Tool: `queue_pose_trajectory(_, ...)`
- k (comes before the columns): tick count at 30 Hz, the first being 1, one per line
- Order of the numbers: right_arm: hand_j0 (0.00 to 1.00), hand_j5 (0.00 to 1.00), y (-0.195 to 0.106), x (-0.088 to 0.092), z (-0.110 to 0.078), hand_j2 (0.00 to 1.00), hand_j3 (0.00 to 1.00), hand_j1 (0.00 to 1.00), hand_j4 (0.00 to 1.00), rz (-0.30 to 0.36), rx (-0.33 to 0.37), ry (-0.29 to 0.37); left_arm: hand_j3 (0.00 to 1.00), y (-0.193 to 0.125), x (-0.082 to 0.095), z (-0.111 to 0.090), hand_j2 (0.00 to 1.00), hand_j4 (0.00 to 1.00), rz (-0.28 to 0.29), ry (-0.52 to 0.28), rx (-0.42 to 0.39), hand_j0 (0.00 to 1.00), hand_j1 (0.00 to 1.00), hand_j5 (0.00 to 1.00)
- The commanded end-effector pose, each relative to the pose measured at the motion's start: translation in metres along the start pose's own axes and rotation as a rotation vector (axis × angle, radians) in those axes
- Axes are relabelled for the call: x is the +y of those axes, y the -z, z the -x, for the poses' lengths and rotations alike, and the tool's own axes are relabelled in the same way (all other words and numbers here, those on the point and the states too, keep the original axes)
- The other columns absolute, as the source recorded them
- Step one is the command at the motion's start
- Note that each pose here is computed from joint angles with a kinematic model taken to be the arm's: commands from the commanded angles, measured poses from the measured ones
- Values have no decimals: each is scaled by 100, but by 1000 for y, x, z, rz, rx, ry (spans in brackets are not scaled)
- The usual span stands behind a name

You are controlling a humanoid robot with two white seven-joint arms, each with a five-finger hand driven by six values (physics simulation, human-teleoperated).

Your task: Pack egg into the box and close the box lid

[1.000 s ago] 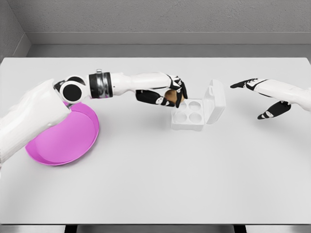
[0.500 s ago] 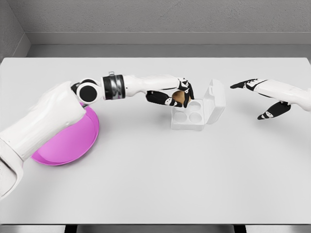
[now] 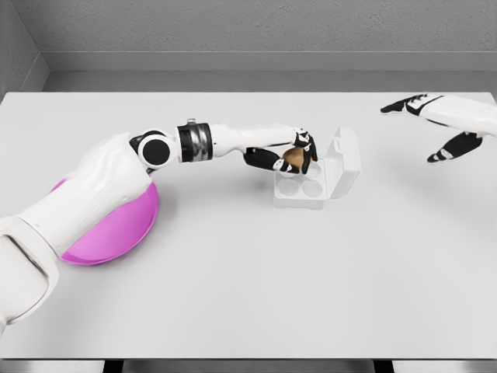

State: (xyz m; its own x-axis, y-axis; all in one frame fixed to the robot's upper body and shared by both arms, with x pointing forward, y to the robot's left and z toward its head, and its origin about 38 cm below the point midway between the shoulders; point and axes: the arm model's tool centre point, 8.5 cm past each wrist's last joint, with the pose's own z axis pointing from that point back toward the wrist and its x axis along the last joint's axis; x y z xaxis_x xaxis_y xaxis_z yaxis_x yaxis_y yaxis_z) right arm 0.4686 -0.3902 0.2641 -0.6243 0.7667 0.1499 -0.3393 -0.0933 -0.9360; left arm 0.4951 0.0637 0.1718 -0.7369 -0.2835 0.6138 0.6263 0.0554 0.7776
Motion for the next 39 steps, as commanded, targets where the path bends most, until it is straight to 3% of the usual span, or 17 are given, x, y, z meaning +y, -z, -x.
queue_pose_trajectory(1, 100, 100, 7, 24, 5, 100, 100, 100, 100, -169, 68, -117, 33, 0, 2, 0, 33, 33, -11, -9, 0, 33, 33, 33)
queue_pose_trajectory(4, 100, 100, 12, 11, 6, 100, 100, 100, 100, -229, 106, -236, 33, -1, 2, 1, 33, 33, -11, -9, 3, 33, 33, 33)
queue_pose_trajectory(7, 100, 100, 20, 29, 7, 100, 100, 100, 100, -336, 133, -328, 33, -2, 3, 1, 33, 33, -14, -12, 1, 33, 33, 33)
queue_pose_trajectory(8, 100, 100, 18, 21, 10, 100, 100, 100, 100, -347, 157, -366, 33, -3, 3, 1, 33, 33, -15, -14, 2, 33, 33, 33)
queue_pose_trajectory(12, 100, 100, 24, 7, 6, 100, 100, 100, 100, -374, 162, -425, 33, -3, 3, 1, 33, 33, -14, -13, 3, 33, 33, 33)
queue_pose_trajectory(14, 100, 100, 27, 11, 5, 100, 100, 100, 100, -400, 166, -451, 33, -1, 1, 2, 33, 33, -5, -15, 15, 33, 33, 33)
queue_pose_trajectory(16, 100, 100, 27, 9, 6, 100, 100, 100, 100, -401, 171, -459, 33, 2, -1, 3, 33, 33, 7, -20, 38, 33, 33, 33)
queue_pose_trajectory(18, 100, 100, 27, 8, 5, 100, 100, 100, 100, -400, 169, -460, 33, 4, 4, 1, 33, 33, 48, 40, 59, 33, 33, 33)
queue_pose_trajectory(26, 100, 100, 30, 9, 4, 100, 100, 100, 100, -398, 165, -458, 33, 2, 1, 2, 33, 33, 124, 121, 89, 33, 33, 33)
queue_pose_trajectory(29, 100, 100, 32, 10, 2, 100, 100, 100, 100, -397, 159, -456, 33, 1, 10, -1, 33, 33, 146, 164, 93, 33, 33, 33)
queue_pose_trajectory(39, 100, 100, 36, 9, 0, 100, 100, 100, 100, -392, 154, -459, 33, 13, 11, -17, 33, 33, 258, 258, 70, 33, 33, 33)
